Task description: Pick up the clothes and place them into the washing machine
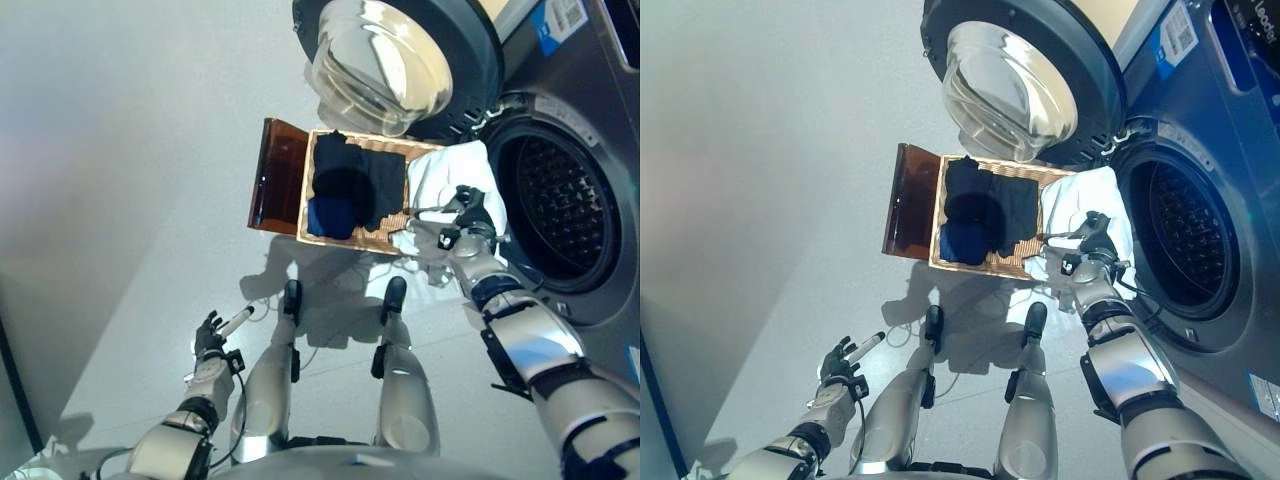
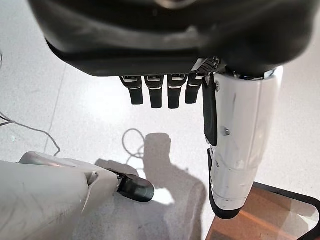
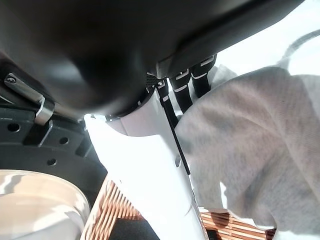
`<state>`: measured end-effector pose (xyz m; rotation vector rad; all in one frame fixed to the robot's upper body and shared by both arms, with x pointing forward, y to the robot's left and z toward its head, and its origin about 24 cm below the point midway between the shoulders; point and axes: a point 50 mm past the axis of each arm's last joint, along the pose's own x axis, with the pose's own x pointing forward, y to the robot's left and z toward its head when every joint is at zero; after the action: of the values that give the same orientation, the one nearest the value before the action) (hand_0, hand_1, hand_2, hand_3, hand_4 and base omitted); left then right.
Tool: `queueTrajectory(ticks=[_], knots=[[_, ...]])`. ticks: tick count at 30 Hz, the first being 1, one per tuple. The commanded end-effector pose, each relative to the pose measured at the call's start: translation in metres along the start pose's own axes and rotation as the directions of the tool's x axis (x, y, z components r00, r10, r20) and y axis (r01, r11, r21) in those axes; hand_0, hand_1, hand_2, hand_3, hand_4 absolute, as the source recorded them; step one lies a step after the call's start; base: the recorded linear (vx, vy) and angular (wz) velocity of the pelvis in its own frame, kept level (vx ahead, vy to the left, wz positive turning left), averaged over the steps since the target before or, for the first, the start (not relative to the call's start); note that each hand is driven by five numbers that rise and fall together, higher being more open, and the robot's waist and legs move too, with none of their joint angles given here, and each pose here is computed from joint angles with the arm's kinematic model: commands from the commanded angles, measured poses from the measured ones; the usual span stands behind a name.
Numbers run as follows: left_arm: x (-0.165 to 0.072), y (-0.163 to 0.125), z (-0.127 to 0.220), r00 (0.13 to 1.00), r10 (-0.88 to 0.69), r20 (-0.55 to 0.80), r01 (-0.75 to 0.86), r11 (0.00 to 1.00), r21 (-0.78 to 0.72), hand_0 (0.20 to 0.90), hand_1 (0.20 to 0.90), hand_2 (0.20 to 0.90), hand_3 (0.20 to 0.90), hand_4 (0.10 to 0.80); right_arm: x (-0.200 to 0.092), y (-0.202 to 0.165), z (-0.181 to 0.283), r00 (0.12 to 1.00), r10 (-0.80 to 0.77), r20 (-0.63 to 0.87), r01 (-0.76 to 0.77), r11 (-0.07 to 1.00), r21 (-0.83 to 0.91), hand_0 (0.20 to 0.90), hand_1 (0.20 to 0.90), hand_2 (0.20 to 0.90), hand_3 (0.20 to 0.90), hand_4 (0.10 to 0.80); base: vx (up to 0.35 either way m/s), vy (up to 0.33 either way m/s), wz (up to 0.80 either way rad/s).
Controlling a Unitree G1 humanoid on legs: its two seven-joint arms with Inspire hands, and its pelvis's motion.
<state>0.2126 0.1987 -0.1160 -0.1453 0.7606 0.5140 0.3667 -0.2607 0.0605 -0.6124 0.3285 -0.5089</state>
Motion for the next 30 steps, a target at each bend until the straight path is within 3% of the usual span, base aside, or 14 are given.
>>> queueTrajectory(ticks=[1, 10, 21, 30], knots=[[0.002, 0.028, -0.009, 0.995, 0.1, -0.014, -0.1, 0.994, 0.034, 0.9, 0.9, 0.9, 0.9, 0.8, 0.006, -0.02, 0.02, 0.991, -0.108, 0.084, 0.103, 0.993, 0.063, 0.9, 0.9, 0.9, 0.9, 0.8, 0.051, 0.008, -0.02], [0.002, 0.031, -0.006, 0.991, 0.134, -0.004, -0.133, 0.991, 0.011, 0.9, 0.9, 0.9, 0.9, 0.8, -0.027, 0.009, 0.017, 0.96, -0.048, 0.277, 0.015, 0.992, 0.123, 0.9, 0.9, 0.9, 0.9, 0.8, 0.021, 0.013, -0.03], [0.003, 0.042, -0.009, 0.986, 0.167, -0.024, -0.166, 0.985, 0.045, 0.9, 0.9, 0.9, 0.9, 0.8, -0.041, 0.003, -0.04, 0.981, -0.047, 0.188, 0.031, 0.996, 0.089, 0.9, 0.9, 0.9, 0.9, 0.8, 0.009, 0.018, -0.12], [0.004, 0.049, -0.01, 0.986, 0.166, -0.026, -0.164, 0.985, 0.059, 0.9, 0.9, 0.9, 0.9, 0.8, -0.031, -0.006, -0.041, 0.986, -0.056, 0.16, 0.041, 0.995, 0.092, 0.9, 0.9, 0.9, 0.9, 0.8, 0.014, -0.005, -0.15]])
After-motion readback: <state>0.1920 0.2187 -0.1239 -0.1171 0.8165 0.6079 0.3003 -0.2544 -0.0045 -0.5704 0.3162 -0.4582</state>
